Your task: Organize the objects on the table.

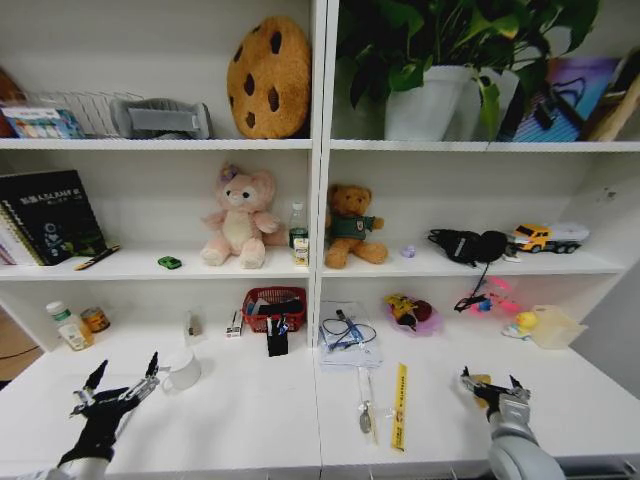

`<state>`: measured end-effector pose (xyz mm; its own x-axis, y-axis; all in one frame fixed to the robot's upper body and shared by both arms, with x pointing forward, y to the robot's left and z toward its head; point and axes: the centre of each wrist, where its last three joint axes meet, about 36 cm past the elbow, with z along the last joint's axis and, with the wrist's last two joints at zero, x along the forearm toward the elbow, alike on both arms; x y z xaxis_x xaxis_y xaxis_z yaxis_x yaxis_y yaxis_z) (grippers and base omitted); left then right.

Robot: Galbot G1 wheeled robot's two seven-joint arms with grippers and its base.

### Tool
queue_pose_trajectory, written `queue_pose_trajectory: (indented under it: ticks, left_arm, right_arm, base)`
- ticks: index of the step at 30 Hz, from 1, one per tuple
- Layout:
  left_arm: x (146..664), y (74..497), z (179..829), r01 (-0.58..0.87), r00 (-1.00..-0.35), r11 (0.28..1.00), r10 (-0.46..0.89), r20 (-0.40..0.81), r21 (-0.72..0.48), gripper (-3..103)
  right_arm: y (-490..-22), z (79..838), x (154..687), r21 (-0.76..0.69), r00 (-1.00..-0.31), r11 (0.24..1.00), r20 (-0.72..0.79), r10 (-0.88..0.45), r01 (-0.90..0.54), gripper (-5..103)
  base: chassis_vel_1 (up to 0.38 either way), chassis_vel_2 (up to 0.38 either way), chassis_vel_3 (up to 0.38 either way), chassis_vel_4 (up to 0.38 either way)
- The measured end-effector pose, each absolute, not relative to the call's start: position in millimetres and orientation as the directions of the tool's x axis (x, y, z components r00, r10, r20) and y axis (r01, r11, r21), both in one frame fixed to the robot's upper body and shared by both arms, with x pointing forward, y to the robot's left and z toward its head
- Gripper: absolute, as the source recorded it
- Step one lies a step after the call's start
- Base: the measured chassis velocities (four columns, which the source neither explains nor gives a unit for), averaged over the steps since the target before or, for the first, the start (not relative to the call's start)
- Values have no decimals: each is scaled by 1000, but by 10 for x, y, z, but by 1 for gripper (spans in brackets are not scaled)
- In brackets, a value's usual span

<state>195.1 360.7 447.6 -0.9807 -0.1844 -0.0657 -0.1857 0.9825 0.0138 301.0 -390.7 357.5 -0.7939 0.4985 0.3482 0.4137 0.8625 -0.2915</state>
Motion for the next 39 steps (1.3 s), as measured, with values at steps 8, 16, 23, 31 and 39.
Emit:
queue_pose_trajectory:
  ticks: [8,16,23,31,39]
  left_arm:
    - [1950,3607,4476,-186,-981,982,-184,-66,14,100]
    - [1950,3608,4476,-186,-981,983,-184,-66,14,100]
    - [1951,3608,4476,-186,-981,983,-184,-66,14,100]
    - [1951,3607,4476,-186,-981,983,-184,-66,14,100]
    - [1951,3608,4476,-186,-981,983,-184,-66,14,100]
  right_arm:
    - [-3826,3454,3014,-284,-781,862,372,502,419,61]
    - [-3828,3418,2989,-277,-785,861,359,505,427,34]
    - [-3845,3448,2959,-274,-788,858,345,510,435,7]
    - [-3831,3624,3107,-199,-862,891,238,447,407,0]
    - [-3846,3801,3681,-128,-946,948,111,305,291,0]
  base:
    - [0,0,0,0]
    - [0,0,0,0]
    - [0,0,0,0]
    - [0,0,0,0]
    - [0,0,0,0]
